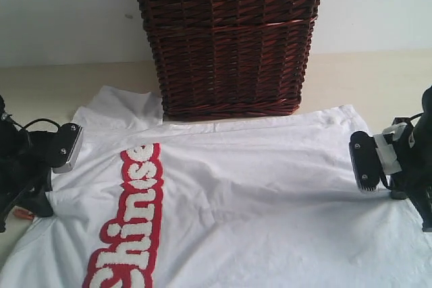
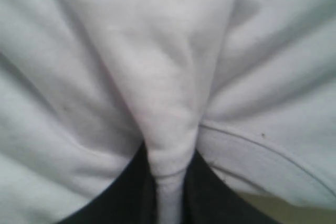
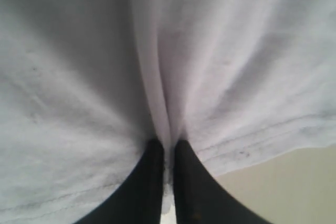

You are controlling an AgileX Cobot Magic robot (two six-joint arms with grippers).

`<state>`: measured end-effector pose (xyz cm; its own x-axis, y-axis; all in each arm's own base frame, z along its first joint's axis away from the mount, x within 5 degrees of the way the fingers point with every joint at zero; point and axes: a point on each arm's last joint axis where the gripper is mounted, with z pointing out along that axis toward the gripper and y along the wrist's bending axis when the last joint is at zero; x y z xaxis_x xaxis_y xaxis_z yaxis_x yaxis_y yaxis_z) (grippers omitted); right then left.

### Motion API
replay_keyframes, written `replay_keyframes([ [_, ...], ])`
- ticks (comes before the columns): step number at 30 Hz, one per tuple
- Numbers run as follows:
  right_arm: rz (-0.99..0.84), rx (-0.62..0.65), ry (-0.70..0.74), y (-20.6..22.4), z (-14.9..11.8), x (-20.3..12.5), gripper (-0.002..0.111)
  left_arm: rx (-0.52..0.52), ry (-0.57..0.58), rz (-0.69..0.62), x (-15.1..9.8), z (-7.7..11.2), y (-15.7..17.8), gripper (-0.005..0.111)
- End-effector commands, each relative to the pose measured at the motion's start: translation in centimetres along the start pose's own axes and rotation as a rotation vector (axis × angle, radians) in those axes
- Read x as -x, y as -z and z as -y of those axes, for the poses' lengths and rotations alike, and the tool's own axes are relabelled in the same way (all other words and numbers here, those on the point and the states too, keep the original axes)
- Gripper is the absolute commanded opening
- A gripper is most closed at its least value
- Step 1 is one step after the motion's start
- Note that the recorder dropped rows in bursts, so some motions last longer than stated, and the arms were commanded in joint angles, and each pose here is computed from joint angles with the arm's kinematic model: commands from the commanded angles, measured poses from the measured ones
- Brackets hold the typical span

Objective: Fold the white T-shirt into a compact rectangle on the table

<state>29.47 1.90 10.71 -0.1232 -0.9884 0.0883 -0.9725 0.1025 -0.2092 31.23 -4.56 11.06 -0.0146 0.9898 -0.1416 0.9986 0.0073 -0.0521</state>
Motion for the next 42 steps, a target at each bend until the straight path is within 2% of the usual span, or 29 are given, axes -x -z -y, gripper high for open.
replay_keyframes([
  [1, 0.030, -0.030, -0.051, 0.8, 0.4, 0.2, 0.000, -0.045, -0.067, -0.098, -0.9, 1.0, 0.1, 0.000],
  [4, 0.058, -0.127, -0.139, 5.7, 2.2, -0.1, 0.000, 0.089, -0.041, -0.105, -0.4, 0.6, 4.3, 0.000],
  [7, 0.069, -0.238, -0.200, 11.4, 2.8, -1.0, 0.000, 0.273, -0.015, -0.145, -0.3, 1.5, 9.9, 0.000],
  [10, 0.089, -0.383, -0.272, 16.9, 2.1, -2.2, 0.000, 0.415, 0.011, -0.202, -0.5, 4.2, 15.1, 0.000],
  [15, 0.098, -0.503, -0.355, 21.2, 0.1, -3.6, 0.000, 0.617, 0.079, -0.178, -0.4, 7.6, 20.1, 0.000],
  [18, 0.119, -0.539, -0.387, 23.2, -1.3, -4.2, 0.000, 0.681, 0.114, -0.153, -0.4, 9.9, 22.1, 0.000],
  [20, 0.137, -0.578, -0.420, 25.0, -2.8, -4.8, 0.000, 0.723, 0.135, -0.145, -0.5, 12.3, 23.7, 0.000],
  [23, 0.243, -0.686, -0.570, 27.6, -4.6, -5.4, 0.000, 0.828, 0.166, -0.113, -0.6, 15.8, 25.8, 0.000],
  [27, 0.340, -0.776, -0.663, 30.2, -7.2, -6.1, 0.000, 0.963, 0.162, -0.095, -0.8, 19.7, 27.8, 0.000],
  [30, 0.353, -0.799, -0.657, 31.4, -9.3, -6.5, 0.000, 1.008, 0.165, -0.100, -1.1, 21.8, 28.4, 0.000],
  [35, 0.282, -0.812, -0.618, 32.1, -11.5, -7.4, 0.000, 1.012, 0.180, -0.098, -1.3, 23.3, 28.5, 0.000],
  [38, 0.253, -0.789, -0.607, 31.9, -11.9, -7.5, 0.000, 1.015, 0.190, -0.097, -1.4, 23.4, 28.5, 0.000],
  [42, 0.205, -0.765, -0.553, 31.1, -10.2, -6.9, 0.000, 1.019, 0.179, -0.148, -1.6, 21.9, 28.5, 0.000],
])
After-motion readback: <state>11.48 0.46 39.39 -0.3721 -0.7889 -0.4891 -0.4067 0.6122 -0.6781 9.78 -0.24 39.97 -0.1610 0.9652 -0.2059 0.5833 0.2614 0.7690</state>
